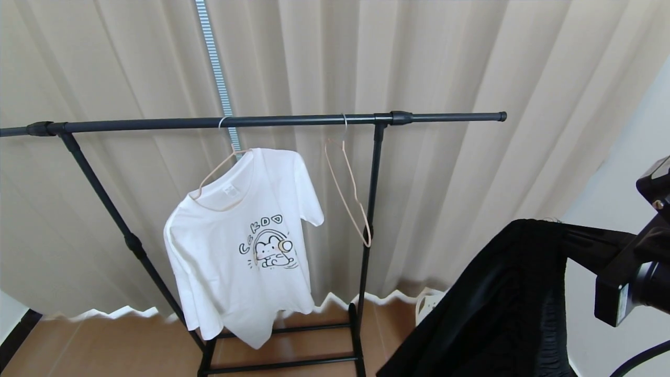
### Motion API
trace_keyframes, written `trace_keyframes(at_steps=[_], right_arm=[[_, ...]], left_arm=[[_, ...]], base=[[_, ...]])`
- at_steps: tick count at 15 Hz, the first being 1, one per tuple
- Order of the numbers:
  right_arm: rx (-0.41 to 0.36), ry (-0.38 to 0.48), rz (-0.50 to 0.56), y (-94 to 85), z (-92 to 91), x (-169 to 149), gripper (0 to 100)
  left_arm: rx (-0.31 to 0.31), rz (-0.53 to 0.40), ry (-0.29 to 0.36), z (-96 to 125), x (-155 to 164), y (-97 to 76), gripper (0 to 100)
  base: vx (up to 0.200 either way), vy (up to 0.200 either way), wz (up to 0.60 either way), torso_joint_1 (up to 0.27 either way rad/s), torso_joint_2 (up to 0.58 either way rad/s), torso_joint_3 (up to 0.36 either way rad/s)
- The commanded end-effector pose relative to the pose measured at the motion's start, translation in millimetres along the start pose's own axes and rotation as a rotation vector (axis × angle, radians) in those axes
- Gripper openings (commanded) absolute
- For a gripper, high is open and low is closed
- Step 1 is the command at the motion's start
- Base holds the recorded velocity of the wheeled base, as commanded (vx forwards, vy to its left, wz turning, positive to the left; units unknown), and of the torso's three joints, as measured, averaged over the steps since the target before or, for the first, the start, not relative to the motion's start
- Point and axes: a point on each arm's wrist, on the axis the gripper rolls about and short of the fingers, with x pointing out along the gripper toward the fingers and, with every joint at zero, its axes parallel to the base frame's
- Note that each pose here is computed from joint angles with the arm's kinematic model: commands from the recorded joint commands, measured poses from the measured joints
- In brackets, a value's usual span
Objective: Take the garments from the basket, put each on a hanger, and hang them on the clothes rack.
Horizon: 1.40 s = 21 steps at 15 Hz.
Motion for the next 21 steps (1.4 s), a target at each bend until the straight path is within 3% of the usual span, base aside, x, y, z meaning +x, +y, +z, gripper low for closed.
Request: trace_keyframes(at_steps=[1,4,6,8,9,10,13,15,16,17,19,21], right_arm=[[0.001,-0.006,-0.001,-0.2,1.2,-0.2,0],[-0.001,-0.009,0.000,0.3,-2.0,-1.9,0],[-0.074,-0.010,0.016,2.7,-6.3,-5.4,0],[-0.094,-0.020,0.035,6.4,-6.9,-5.5,0],[-0.103,-0.042,0.064,14.1,-10.3,-2.7,0],[-0.105,-0.037,0.065,15.7,-12.3,0.5,0],[-0.102,-0.041,0.066,19.5,-11.4,11.3,0],[-0.100,-0.038,0.070,21.3,-11.3,15.5,0],[-0.099,-0.034,0.072,22.0,-11.4,17.3,0],[-0.100,-0.032,0.073,22.3,-11.6,18.0,0],[-0.101,-0.029,0.083,24.2,-12.5,17.9,0],[-0.090,-0.041,0.109,29.0,-10.1,16.5,0]], left_arm=[[0.000,0.000,-0.001,0.2,-0.1,0.0,100],[0.000,0.000,0.000,-0.2,0.1,0.0,100],[0.009,-0.002,0.003,-0.3,0.2,0.0,100],[0.041,0.005,0.008,-1.1,0.6,0.1,100],[0.146,-0.003,0.019,0.8,1.2,-0.1,100],[0.154,-0.026,0.040,7.4,3.0,-0.5,100],[0.076,-0.192,0.159,68.8,28.0,-3.9,100],[0.052,-0.359,0.267,101.9,67.0,-9.1,100],[0.036,-0.497,0.277,113.2,87.2,-20.8,100],[-0.021,-0.586,0.257,124.9,100.6,-34.0,100],[-0.037,-0.606,0.279,137.8,134.4,-72.4,100],[-0.045,-0.609,0.308,134.2,156.7,-109.2,100]], base=[[0.000,0.000,0.00,0.000,0.00,0.000],[0.000,0.000,0.00,0.000,0.00,0.000],[0.000,0.000,0.00,0.000,0.00,0.000],[0.000,0.000,0.00,0.000,0.00,0.000],[0.000,0.000,0.00,0.000,0.00,0.000],[0.000,0.000,0.00,0.000,0.00,0.000],[0.000,0.000,0.00,0.000,0.00,0.000],[0.000,0.000,0.00,0.000,0.00,0.000],[0.000,0.000,0.00,0.000,0.00,0.000],[0.000,0.000,0.00,0.000,0.00,0.000],[0.000,0.000,0.00,0.000,0.00,0.000],[0.000,0.000,0.00,0.000,0.00,0.000]])
